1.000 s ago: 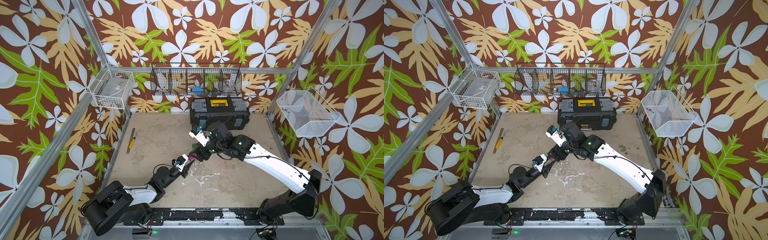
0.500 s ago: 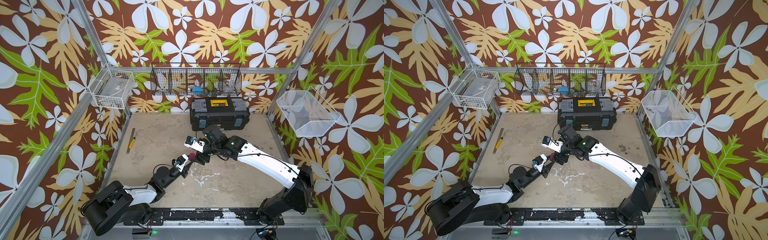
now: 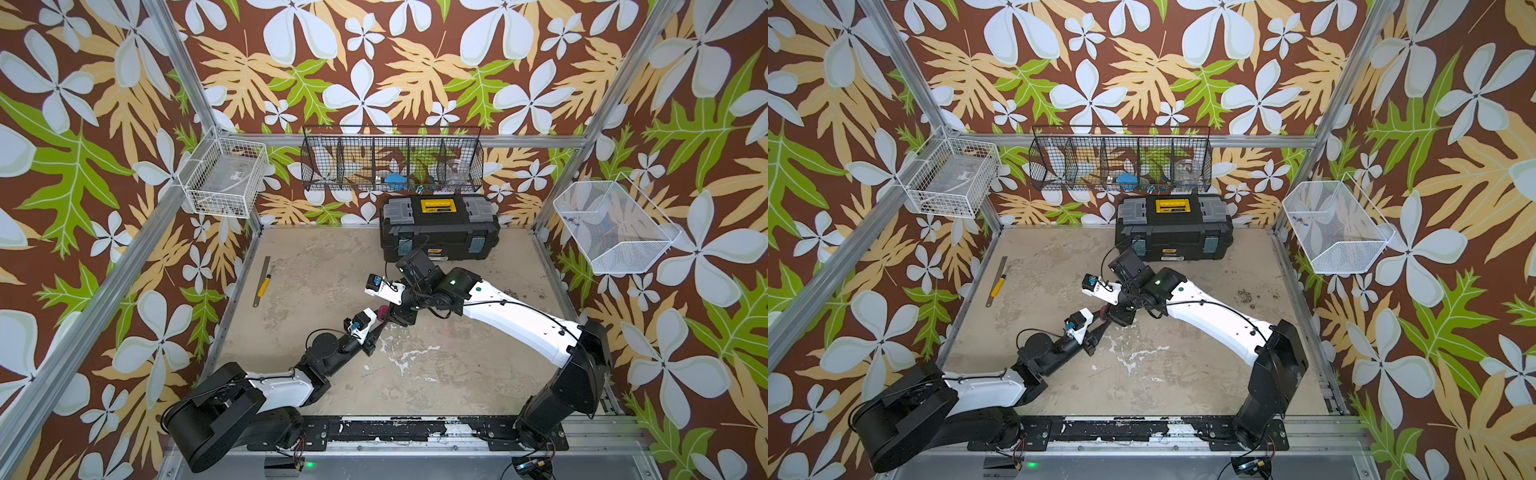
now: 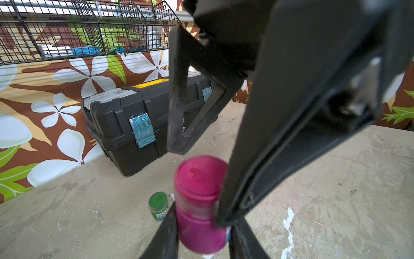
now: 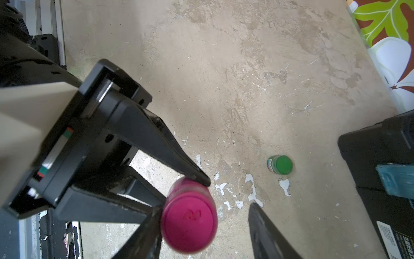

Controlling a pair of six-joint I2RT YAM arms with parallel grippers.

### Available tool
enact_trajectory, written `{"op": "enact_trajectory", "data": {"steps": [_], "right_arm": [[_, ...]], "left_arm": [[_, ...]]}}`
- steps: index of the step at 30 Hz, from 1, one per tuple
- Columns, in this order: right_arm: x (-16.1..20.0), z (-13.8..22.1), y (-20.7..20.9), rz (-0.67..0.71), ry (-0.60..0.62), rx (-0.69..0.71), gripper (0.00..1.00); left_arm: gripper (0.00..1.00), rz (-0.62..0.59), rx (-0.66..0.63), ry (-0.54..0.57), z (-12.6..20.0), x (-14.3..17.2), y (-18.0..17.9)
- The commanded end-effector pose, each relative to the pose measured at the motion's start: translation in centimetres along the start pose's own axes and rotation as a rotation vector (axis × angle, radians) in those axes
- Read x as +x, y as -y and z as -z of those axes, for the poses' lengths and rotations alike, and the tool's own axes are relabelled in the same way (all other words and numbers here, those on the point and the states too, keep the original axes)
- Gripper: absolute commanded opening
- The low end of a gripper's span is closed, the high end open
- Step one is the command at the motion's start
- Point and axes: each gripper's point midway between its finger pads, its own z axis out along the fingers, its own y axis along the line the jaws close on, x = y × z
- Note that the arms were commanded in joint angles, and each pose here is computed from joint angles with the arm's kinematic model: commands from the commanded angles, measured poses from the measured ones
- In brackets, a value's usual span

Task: Close the paint jar lid
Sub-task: Screw the lid onto the paint jar.

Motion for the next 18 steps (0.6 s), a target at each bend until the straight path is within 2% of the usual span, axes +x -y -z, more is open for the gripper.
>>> {"op": "enact_trajectory", "data": {"steps": [1,18], "right_arm": [[0.15,-0.1,-0.21,-0.02,-0.015,-0.018,0.58],[0.14,-0.78,-0.24,-0.039,-0.04,-0.04,0.35]], "left_arm": [[0.03,-0.002,0.003,0.038,-0.02,-0.99,0.03],[0.04,-0.004,0.001,0.039,-0.02,-1.04,0.0]]}}
